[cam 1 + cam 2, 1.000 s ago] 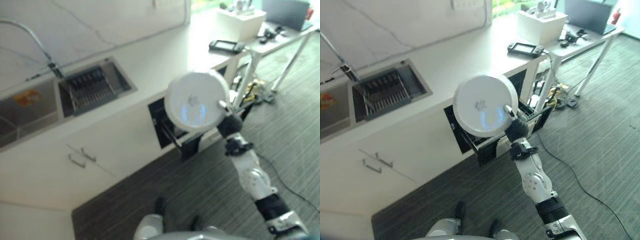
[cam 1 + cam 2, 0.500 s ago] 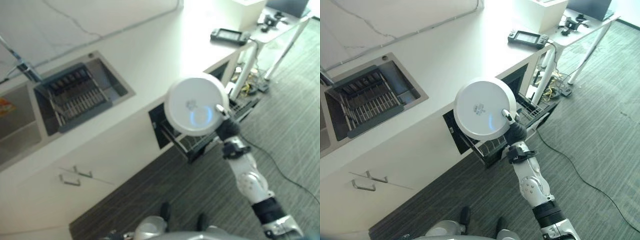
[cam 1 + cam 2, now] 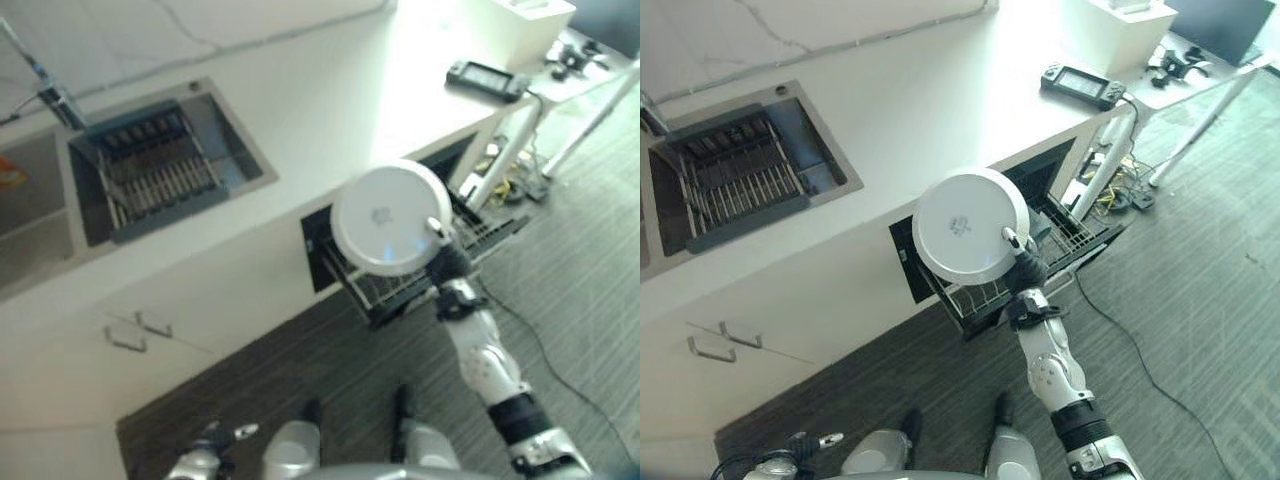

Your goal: Place the dishes in the dishwasher.

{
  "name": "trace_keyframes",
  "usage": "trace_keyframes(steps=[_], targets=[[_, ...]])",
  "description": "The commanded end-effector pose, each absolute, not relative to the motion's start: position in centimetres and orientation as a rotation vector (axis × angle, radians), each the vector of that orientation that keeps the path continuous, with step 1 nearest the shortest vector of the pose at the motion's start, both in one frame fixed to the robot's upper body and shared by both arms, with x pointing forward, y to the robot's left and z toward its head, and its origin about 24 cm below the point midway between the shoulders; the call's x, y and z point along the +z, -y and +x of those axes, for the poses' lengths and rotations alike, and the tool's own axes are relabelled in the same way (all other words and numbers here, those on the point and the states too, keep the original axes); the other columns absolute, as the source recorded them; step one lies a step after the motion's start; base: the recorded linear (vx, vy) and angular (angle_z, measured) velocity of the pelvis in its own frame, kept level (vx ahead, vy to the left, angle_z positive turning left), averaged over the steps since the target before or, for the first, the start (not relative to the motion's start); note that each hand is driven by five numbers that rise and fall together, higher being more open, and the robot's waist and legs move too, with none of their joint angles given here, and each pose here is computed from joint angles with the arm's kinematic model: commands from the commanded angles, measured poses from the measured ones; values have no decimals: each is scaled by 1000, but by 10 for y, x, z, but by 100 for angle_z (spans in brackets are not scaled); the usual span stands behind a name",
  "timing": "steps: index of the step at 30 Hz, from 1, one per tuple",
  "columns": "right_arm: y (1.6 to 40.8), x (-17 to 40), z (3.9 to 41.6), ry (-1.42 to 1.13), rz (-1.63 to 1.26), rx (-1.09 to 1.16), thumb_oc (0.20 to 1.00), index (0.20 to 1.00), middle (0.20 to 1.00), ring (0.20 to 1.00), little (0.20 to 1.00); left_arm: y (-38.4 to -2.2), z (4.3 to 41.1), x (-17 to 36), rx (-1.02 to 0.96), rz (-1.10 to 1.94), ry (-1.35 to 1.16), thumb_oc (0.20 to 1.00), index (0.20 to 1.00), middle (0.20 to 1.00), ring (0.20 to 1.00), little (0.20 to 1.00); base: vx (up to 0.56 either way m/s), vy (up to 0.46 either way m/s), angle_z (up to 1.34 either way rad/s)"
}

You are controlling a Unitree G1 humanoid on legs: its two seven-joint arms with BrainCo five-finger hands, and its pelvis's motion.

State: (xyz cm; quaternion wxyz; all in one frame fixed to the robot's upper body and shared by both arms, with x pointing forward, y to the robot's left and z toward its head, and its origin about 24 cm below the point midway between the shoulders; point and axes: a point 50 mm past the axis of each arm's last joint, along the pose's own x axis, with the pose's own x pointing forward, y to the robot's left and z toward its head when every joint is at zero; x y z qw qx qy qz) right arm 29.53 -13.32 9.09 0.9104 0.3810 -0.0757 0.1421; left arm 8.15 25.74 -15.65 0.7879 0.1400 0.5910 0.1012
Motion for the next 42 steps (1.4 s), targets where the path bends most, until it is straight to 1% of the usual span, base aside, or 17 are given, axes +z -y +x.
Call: trace_keyframes(steps=[1, 5, 8, 11, 17, 19, 28, 29, 32, 36, 42], targets=[[151, 138, 293, 409, 813, 307, 200, 200, 200, 200, 200, -266, 55, -159, 182, 398, -1355, 1000, 1000, 1000, 1000, 1000, 4, -54, 30], [160, 146, 292, 433, 778, 295, 200, 200, 200, 200, 200, -259, 54, -162, 121, 430, -1355, 1000, 1000, 1000, 1000, 1000, -23, 17, 22], [160, 144, 290, 418, 731, 278, 200, 200, 200, 200, 200, -256, 51, -163, 115, 427, -1359, 1000, 1000, 1000, 1000, 1000, 72, 80, 0], [166, 139, 293, 399, 647, 231, 200, 200, 200, 200, 200, -257, 50, -163, 108, 425, -1360, 1000, 1000, 1000, 1000, 1000, 85, 72, -4], [175, 130, 297, 364, 589, 194, 200, 200, 200, 200, 200, -264, 56, -160, 100, 454, -1346, 1000, 1000, 1000, 1000, 1000, -13, -1, -2], [179, 129, 303, 337, 588, 176, 200, 200, 200, 200, 200, -267, 62, -158, 100, 458, -1333, 1000, 1000, 1000, 1000, 1000, -47, -47, 5], [190, 127, 335, 260, 572, 38, 200, 200, 200, 200, 200, -264, 88, -154, 48, 487, -1281, 1000, 1000, 1000, 1000, 1000, -55, -10, 9], [197, 133, 344, 253, 537, 10, 200, 200, 200, 200, 200, -264, 97, -152, 39, 493, -1258, 1000, 1000, 1000, 1000, 1000, -75, 22, 25], [207, 133, 351, 236, 494, -30, 200, 200, 200, 200, 200, -262, 106, -150, 25, 502, -1231, 1000, 1000, 1000, 1000, 1000, -71, 26, 11], [218, 141, 359, 242, 483, -70, 200, 200, 200, 200, 200, -258, 114, -149, 10, 509, -1206, 1000, 1000, 1000, 1000, 1000, -31, 35, 18], [232, 164, 371, 260, 465, -155, 200, 200, 200, 200, 200, -265, 124, -144, 16, 524, -1193, 1000, 1000, 1000, 1000, 1000, -11, 3, 11]])
